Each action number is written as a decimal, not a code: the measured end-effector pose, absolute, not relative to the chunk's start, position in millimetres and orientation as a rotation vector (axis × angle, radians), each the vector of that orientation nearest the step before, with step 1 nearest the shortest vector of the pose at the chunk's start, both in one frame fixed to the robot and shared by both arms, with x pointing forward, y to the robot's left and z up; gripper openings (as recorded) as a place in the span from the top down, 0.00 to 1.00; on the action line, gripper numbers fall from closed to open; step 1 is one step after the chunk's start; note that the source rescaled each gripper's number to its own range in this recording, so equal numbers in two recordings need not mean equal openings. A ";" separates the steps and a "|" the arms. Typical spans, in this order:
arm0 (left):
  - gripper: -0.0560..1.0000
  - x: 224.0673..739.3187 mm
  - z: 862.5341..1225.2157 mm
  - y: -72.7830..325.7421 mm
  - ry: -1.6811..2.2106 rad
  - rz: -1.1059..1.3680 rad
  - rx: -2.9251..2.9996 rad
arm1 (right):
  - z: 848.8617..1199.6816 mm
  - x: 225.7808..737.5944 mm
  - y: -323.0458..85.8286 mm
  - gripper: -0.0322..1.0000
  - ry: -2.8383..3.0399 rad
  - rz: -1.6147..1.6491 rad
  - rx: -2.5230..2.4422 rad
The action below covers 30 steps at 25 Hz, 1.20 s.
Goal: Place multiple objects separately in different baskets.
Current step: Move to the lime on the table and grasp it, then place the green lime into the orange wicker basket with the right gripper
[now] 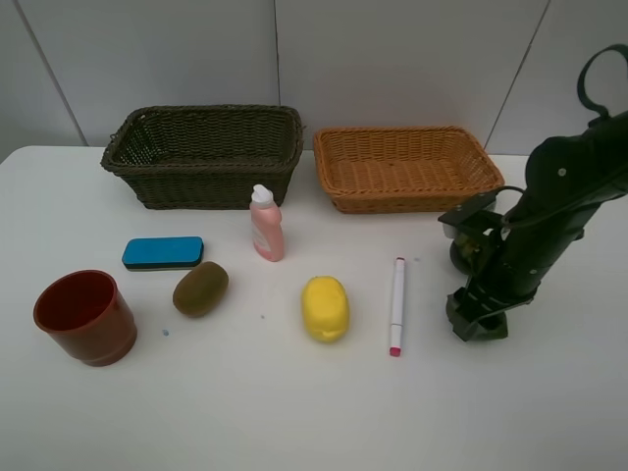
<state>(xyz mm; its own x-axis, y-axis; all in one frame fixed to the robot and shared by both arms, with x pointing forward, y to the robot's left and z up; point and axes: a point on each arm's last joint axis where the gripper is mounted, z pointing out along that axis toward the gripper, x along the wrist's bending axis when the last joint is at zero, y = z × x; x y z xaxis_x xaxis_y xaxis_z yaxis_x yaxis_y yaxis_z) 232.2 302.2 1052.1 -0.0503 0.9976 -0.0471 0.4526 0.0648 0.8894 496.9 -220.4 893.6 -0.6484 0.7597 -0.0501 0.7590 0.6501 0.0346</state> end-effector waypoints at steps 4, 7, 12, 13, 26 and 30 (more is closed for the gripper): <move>0.00 232.2 1052.1 302.2 1.604 0.933 1.482 | 896.4 498.8 -219.8 0.42 2.804 0.006 1.297; 0.00 232.2 1052.1 302.2 1.604 0.933 1.482 | 909.6 506.5 -217.6 0.42 2.807 -0.006 1.304; 0.00 232.2 1052.1 302.2 1.604 0.933 1.482 | 953.0 527.0 -211.6 0.42 2.755 0.057 1.290; 0.00 232.2 1052.1 302.2 1.604 0.933 1.482 | 963.4 531.5 -210.2 0.42 2.741 0.075 1.287; 0.00 232.2 1052.1 302.2 1.604 0.933 1.482 | 1056.6 584.2 -194.1 0.42 2.474 0.393 1.201; 0.00 232.2 1052.1 302.2 1.604 0.933 1.482 | 1055.6 598.8 -190.6 0.42 2.382 0.469 1.194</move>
<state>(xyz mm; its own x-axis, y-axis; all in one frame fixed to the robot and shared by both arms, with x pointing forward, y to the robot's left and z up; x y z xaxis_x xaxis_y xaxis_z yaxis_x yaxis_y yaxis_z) 232.2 302.2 1052.1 -0.0503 0.9976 -0.0471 0.4526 0.0648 0.8894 598.8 -190.6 1055.6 -0.5350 0.8141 -0.2260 0.6677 0.5713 0.4773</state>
